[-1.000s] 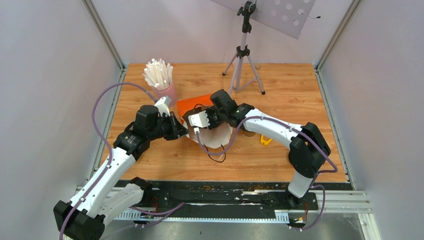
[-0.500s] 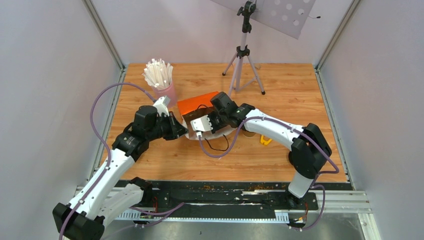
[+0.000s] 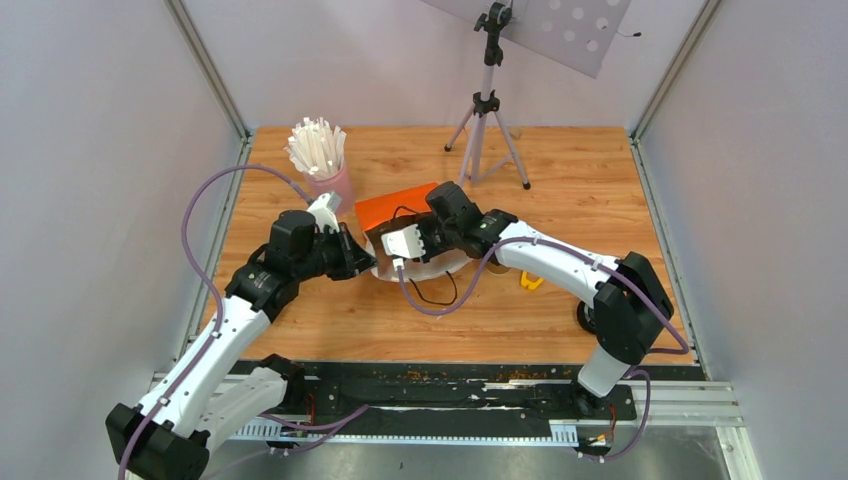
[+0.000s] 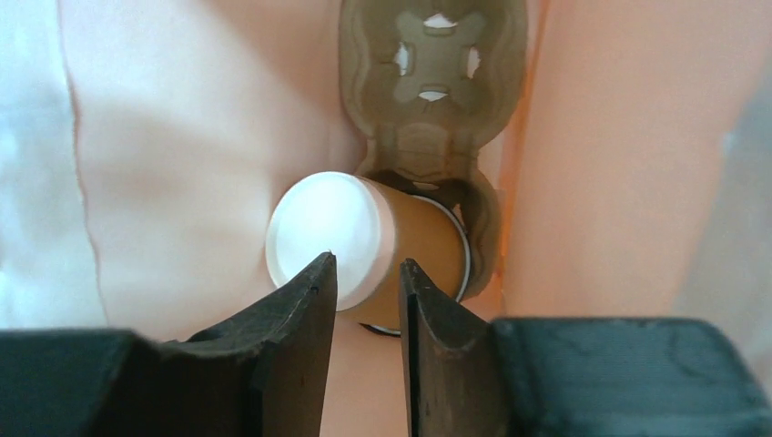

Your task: Pack the takeout coffee

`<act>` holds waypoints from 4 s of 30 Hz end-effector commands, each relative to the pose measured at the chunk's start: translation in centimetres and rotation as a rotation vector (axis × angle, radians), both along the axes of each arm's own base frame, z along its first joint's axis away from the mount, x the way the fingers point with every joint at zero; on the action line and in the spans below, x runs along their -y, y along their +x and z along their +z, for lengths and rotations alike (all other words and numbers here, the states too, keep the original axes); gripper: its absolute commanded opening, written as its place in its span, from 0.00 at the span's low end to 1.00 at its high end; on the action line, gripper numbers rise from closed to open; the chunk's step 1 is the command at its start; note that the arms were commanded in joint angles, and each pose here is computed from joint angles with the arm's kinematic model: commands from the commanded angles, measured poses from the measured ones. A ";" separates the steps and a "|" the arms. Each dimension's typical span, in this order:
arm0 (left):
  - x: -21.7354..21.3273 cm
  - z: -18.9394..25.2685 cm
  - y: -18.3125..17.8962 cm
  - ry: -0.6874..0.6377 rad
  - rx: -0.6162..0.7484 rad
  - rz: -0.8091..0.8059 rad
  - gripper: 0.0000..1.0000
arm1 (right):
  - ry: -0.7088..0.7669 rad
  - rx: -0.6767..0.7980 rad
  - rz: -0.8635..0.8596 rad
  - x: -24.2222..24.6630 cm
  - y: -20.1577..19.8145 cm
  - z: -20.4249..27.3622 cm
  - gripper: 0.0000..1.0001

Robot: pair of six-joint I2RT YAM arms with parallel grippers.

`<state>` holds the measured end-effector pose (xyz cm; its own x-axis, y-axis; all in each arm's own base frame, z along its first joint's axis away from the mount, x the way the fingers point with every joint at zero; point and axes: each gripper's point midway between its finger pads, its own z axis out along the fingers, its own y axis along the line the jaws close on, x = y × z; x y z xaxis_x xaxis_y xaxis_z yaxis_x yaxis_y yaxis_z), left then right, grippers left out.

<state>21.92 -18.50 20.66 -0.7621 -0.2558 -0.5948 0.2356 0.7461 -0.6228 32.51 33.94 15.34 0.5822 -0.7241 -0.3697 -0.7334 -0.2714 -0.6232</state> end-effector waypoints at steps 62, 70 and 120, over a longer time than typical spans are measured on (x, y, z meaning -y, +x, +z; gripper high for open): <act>0.1 3.5 1.0 0.027 0.049 -0.018 0.00 | 0.407 -0.207 -0.066 0.0 -9.4 14.5 0.00; -0.4 3.8 1.5 0.092 0.038 -0.022 0.00 | 0.623 -0.332 -0.185 2.7 -12.5 21.3 0.00; -3.4 6.0 1.8 0.186 0.069 0.119 0.00 | 0.523 -0.698 -0.616 9.9 -14.3 5.2 0.70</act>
